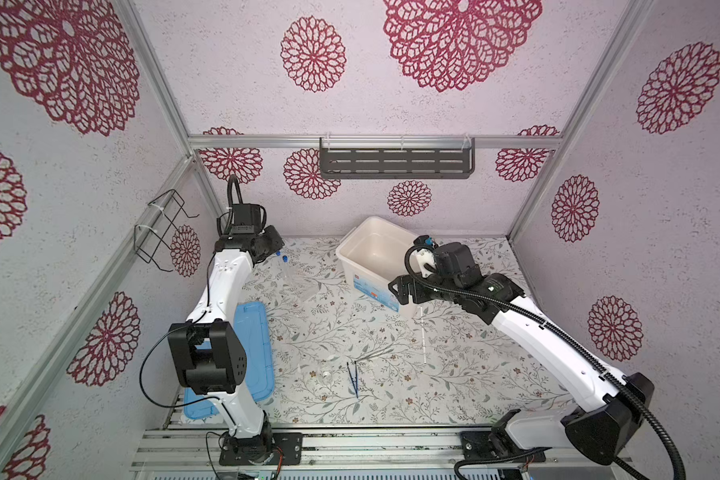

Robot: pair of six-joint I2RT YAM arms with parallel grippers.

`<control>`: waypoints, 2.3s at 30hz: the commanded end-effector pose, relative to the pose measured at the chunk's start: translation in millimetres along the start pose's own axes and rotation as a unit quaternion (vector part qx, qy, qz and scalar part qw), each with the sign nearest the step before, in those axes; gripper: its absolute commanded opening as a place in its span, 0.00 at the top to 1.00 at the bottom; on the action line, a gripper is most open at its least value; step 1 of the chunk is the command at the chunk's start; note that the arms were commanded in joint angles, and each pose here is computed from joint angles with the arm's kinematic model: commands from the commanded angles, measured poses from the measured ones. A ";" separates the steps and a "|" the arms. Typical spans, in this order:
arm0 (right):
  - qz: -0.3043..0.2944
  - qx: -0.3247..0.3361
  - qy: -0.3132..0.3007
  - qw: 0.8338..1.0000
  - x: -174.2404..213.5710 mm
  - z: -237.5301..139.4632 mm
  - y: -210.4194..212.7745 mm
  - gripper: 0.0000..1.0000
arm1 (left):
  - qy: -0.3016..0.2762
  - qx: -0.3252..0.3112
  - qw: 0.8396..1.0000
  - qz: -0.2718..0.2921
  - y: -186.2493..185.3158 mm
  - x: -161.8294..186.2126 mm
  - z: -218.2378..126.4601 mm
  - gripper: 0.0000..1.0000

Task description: Organize the chemistry lab equipment

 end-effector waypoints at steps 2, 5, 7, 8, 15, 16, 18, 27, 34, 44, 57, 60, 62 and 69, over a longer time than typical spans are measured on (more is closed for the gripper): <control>-0.021 -0.008 0.040 0.999 -0.6 -0.2 2.2 0.01 | -0.015 0.024 0.999 0.021 -11.6 -4.1 -43.3 0.68; -0.031 -0.020 0.058 0.998 3.5 6.1 9.0 0.02 | -0.010 0.026 0.999 0.033 -11.5 5.6 -60.6 0.67; -0.046 -0.037 0.066 0.996 7.4 9.9 19.6 0.04 | -0.004 0.025 0.999 0.042 -9.3 14.6 -71.7 0.66; -0.056 -0.041 0.070 0.995 9.8 11.8 24.7 0.04 | -0.001 0.025 0.999 0.046 -7.9 18.6 -75.7 0.65; -0.208 -0.089 0.115 0.967 47.3 33.2 76.8 0.09 | 0.028 0.001 0.997 0.076 17.7 54.8 -101.6 0.61; -0.226 -0.099 0.122 0.961 54.4 36.6 81.4 0.10 | 0.031 -0.005 0.996 0.079 23.1 59.1 -104.0 0.60; -0.273 -0.142 0.131 0.942 71.2 42.3 94.1 0.10 | 0.040 -0.018 0.996 0.084 34.8 69.9 -109.2 0.59; -0.389 -0.224 0.122 0.885 111.0 71.0 148.0 0.08 | 0.101 -0.052 0.992 0.059 82.6 117.3 -112.0 0.45; -0.359 -0.238 0.107 0.896 102.2 123.8 191.5 0.23 | 0.073 -0.075 0.994 -0.008 113.8 114.3 -119.0 0.25; -0.325 -0.252 0.205 0.888 131.5 160.8 206.6 0.44 | 0.060 -0.128 0.986 -0.086 154.4 112.3 -115.0 0.03; -0.324 -0.234 0.276 0.874 159.6 184.5 214.2 0.74 | 0.058 -0.129 0.986 -0.084 158.4 113.2 -114.8 0.02; -0.320 -0.228 0.296 0.871 159.1 185.4 214.8 0.90 | 0.059 -0.125 0.987 -0.086 157.5 113.4 -113.8 0.02; -0.317 -0.221 0.302 0.871 154.5 182.2 215.0 0.96 | 0.058 -0.121 0.987 -0.088 156.2 112.3 -113.4 0.02; -0.301 -0.206 0.277 0.889 116.7 147.7 204.9 1.00 | 0.078 -0.039 0.993 -0.081 131.1 112.5 -114.2 0.00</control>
Point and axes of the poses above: each gripper's point midway between its finger pads, its own z axis out along the fingers, its own y axis along the line the jaws close on, x = y × z, the point moved 4 cm from there along -z, back along the fingers, and after that the axes turned 12 degrees about -z, right-handed, at the moved point
